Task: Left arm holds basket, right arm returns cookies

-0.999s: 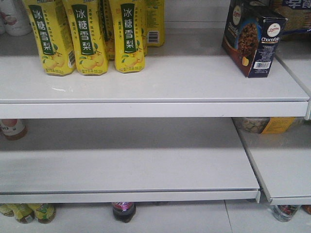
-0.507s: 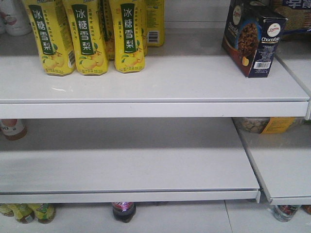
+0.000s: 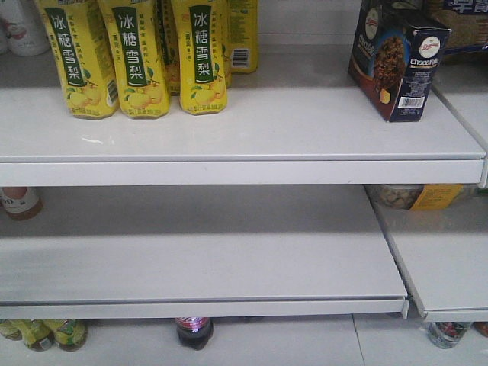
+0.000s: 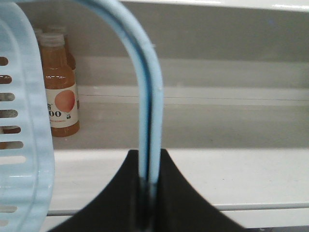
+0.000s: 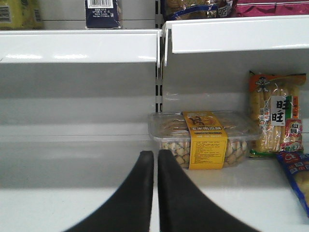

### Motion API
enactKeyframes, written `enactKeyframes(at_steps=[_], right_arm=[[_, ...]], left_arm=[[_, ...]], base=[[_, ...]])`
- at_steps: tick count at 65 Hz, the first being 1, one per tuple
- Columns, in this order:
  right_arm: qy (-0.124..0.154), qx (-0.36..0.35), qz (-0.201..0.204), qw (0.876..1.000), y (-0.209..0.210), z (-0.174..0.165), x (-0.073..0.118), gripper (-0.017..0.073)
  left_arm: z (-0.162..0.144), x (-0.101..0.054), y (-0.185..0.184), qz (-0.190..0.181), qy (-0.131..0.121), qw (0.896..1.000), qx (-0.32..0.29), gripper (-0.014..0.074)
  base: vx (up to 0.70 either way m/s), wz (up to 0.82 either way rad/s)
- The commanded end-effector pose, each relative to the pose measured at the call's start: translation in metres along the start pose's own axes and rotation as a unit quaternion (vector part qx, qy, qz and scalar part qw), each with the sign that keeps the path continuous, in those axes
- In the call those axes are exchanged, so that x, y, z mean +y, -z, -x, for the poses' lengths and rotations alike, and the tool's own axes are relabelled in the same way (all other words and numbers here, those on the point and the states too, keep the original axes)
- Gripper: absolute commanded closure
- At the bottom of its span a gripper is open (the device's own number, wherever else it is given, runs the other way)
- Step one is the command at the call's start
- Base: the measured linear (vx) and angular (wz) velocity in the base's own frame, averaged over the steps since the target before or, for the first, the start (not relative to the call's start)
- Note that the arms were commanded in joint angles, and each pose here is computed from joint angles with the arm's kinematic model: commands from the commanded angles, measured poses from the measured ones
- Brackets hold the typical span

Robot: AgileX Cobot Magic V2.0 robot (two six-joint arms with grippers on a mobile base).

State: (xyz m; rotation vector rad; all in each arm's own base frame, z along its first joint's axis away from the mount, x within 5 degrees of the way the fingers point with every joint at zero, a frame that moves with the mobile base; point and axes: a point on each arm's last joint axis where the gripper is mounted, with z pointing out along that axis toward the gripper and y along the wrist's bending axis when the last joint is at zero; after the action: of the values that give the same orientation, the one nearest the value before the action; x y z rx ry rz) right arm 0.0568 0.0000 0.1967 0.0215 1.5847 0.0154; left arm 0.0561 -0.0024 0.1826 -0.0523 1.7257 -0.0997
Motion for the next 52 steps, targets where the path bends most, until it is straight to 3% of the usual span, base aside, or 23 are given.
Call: enactKeyframes(at_steps=[1,52], right_arm=[[0.01,-0.033,-0.002,0.999,0.0004,0.0011,-0.0004,0.057],[0.01,-0.033,-0.002,0.999,0.0004,0.0011,-0.0004,0.057]], left_arm=[[0.0197,-0.0015,0.0046,-0.004,-0.012,0.997,-0.073,0.0596],[0.0197,-0.0015,0.0046,-0.004,-0.012,0.997,-0.073,0.0596]], base=[[0.0,0.0],[0.0,0.0]])
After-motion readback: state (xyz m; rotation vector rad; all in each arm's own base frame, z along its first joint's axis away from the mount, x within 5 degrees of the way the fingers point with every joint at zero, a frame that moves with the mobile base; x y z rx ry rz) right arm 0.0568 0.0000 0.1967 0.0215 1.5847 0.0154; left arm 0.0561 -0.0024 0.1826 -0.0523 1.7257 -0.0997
